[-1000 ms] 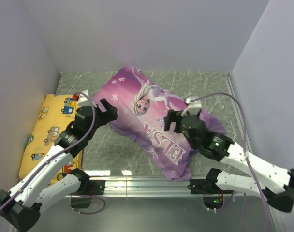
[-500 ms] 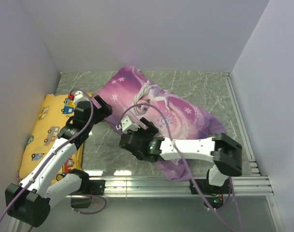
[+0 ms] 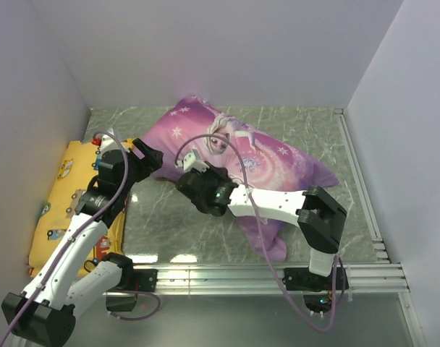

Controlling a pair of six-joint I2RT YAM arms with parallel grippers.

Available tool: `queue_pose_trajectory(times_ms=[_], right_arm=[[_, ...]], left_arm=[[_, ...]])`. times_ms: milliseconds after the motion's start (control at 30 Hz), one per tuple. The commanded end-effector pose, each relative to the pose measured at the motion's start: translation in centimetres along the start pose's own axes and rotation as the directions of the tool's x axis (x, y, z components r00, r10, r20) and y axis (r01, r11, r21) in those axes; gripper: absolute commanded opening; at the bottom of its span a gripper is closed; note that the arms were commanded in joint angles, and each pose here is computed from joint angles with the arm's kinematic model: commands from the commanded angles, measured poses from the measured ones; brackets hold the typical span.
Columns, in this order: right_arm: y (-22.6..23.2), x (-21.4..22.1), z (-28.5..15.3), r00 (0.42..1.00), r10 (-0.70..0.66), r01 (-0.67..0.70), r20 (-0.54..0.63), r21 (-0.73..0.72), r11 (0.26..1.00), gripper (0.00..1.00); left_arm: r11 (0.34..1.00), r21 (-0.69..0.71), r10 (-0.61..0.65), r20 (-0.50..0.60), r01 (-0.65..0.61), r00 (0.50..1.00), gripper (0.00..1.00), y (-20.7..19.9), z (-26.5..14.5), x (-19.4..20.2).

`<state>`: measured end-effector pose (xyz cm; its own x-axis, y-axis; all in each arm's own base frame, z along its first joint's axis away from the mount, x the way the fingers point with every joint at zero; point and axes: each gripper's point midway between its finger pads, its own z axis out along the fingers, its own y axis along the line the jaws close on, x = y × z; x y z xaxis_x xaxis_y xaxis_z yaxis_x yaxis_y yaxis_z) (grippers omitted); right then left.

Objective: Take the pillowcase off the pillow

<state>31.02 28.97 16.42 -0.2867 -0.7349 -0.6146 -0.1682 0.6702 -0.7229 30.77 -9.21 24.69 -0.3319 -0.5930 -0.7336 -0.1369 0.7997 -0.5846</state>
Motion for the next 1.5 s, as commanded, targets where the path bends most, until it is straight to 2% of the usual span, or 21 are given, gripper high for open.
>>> queue_pose_trajectory(times_ms=[0,67,100,167,233,333,367,467,500,567,600,633,667,767,867,967,1000,1100,1233,1367,1467], right_arm=[[-5.4,-6.4,-2.6,0.976,0.200,-0.198,0.084,-0.031,0.980,0.00],[-8.2,-8.0,-4.6,0.957,0.275,-0.266,0.097,-0.097,0.959,0.00],[-10.7,-11.0,-6.7,0.913,0.382,-0.353,0.141,-0.198,0.915,0.00],[-14.0,-12.7,-8.8,0.864,0.476,-0.423,0.165,-0.274,0.864,0.00],[-19.1,-14.6,-11.4,0.782,0.591,-0.508,0.200,-0.346,0.789,0.00],[-25.1,-14.2,-10.5,0.662,0.730,-0.648,0.168,-0.362,0.670,0.00],[-27.4,-12.1,-8.0,0.643,0.752,-0.699,0.144,-0.290,0.653,0.00],[-26.0,-8.5,-4.0,0.625,0.779,-0.740,0.056,-0.278,0.613,0.00],[-24.3,-4.5,-0.7,0.643,0.766,-0.752,-0.027,-0.215,0.623,0.00],[-20.6,-3.1,1.9,0.582,0.800,-0.793,-0.146,-0.321,0.518,0.00],[-17.8,1.1,4.7,0.560,0.788,-0.823,-0.258,-0.284,0.492,0.00],[-16.4,1.3,6.0,0.512,0.809,-0.849,-0.288,-0.312,0.426,0.00],[-14.1,1.8,6.4,0.503,0.789,-0.851,-0.353,-0.362,0.380,0.00],[-7.3,5.9,10.3,0.471,0.711,-0.881,-0.523,-0.328,0.342,0.00],[-3.9,7.8,13.5,0.441,0.658,-0.897,-0.610,-0.274,0.348,0.00],[-1.9,9.0,16.0,0.374,0.626,-0.926,-0.684,-0.240,0.291,0.00],[-1.2,8.7,16.0,0.339,0.612,-0.940,-0.714,-0.246,0.234,0.00],[-0.2,8.9,16.6,0.298,0.597,-0.954,-0.744,-0.243,0.174,0.00],[0.6,9.2,16.7,0.278,0.592,-0.960,-0.756,-0.240,0.143,0.00],[1.1,9.5,16.0,0.275,0.581,-0.960,-0.766,-0.247,0.129,0.00],[0.5,9.4,15.5,0.288,0.588,-0.957,-0.756,-0.255,0.140,0.00]], left_arm=[[0.997,0.071,0.008,0.035,-0.011,0.999,0.89,-2.0,-1.3,-1.9],[0.995,0.098,0.021,0.033,-0.024,0.999,0.87,-2.7,-1.8,-2.3],[0.993,0.114,0.024,0.042,-0.029,0.999,0.85,-3.2,-2.1,-2.8],[0.988,0.148,0.043,0.059,-0.051,0.997,0.84,-4.1,-3.0,-3.6],[0.979,0.190,0.054,0.102,-0.073,0.993,0.83,-5.6,-4.5,-5.5],[0.964,0.243,0.076,0.139,-0.108,0.987,0.84,-7.5,-6.3,-7.6],[0.963,0.244,0.081,0.135,-0.112,0.988,0.84,-7.7,-6.6,-7.8],[0.956,0.265,0.088,0.143,-0.124,0.986,0.84,-8.7,-7.1,-8.6],[0.956,0.265,0.091,0.136,-0.124,0.987,0.84,-8.7,-6.8,-8.4],[0.956,0.266,0.091,0.115,-0.119,0.989,0.84,-8.5,-6.3,-7.7],[0.956,0.268,0.094,0.093,-0.116,0.991,0.84,-8.2,-5.6,-6.8],[0.953,0.283,0.090,0.073,-0.107,0.993,0.83,-8.3,-5.3,-6.2],[0.950,0.295,0.091,0.055,-0.103,0.994,0.83,-8.4,-5.1,-5.6],[0.946,0.312,0.105,-0.029,-0.091,0.994,0.84,-7.9,-3.4,-2.4],[0.935,0.338,0.138,-0.079,-0.103,0.987,0.84,-8.9,-2.7,0.7],[0.917,0.384,0.171,-0.132,-0.108,0.976,0.84,-10.7,-2.6,4.4],[0.917,0.383,0.178,-0.154,-0.107,0.972,0.84,-11.0,-2.4,5.6],[0.899,0.414,0.235,-0.186,-0.141,0.954,0.86,-12.1,-2.4,10.0],[0.867,0.459,0.315,-0.202,-0.194,0.927,0.89,-13.5,-2.0,15.0],[0.847,0.460,0.363,-0.138,-0.265,0.921,0.90,-16.0,0.0,16.2],[0.887,0.301,0.398,-0.116,-0.349,0.910,0.90,-15.1,3.6,16.6]])
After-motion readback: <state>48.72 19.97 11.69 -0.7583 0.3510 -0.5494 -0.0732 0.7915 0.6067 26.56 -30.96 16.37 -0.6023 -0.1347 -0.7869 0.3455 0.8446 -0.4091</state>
